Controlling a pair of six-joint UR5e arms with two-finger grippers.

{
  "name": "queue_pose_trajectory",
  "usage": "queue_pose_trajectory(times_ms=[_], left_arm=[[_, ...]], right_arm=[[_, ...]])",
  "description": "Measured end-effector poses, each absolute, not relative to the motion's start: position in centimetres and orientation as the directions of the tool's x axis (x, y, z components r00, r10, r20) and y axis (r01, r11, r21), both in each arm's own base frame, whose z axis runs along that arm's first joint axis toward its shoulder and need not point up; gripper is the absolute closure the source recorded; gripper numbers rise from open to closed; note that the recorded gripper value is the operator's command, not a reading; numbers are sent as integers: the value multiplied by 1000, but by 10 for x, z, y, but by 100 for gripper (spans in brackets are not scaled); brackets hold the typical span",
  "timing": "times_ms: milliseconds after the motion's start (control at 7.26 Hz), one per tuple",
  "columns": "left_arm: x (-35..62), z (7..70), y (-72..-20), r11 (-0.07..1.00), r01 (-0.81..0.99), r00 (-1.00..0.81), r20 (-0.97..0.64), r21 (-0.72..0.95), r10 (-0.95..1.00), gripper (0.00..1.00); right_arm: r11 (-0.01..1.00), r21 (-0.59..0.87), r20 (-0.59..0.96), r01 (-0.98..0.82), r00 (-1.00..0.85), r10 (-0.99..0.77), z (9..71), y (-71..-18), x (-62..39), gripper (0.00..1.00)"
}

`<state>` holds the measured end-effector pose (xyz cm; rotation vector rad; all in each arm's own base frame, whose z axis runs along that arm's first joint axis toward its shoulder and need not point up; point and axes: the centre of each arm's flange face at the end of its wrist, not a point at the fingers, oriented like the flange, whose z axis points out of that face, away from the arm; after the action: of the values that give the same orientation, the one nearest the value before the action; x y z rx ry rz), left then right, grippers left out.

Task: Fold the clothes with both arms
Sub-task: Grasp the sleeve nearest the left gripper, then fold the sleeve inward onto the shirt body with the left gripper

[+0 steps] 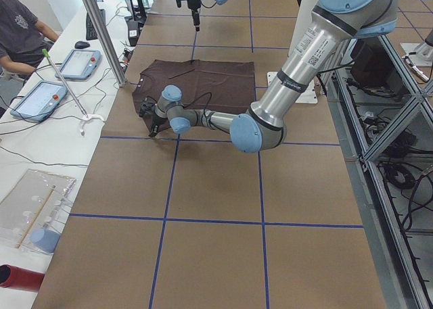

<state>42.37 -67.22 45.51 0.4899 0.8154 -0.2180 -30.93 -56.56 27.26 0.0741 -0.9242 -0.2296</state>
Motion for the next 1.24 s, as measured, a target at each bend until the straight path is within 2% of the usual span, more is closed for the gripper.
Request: queue_pose_trajectory(times_ms=[551,965,1240], left_arm=[[425,448,-671,869,366,668,-744,332,3,100],[423,372,-665,890,358,665,-746,281,-32,100],[471,311,-656,896,413,598,-790,164,-131,100]], right_arm=[[973,161,782,165,580,-228,273,-566,-309,0],[973,161,783,166,578,-228,272,-565,-309,0],[973,163,784,165,577,-229,272,-565,-309,0]])
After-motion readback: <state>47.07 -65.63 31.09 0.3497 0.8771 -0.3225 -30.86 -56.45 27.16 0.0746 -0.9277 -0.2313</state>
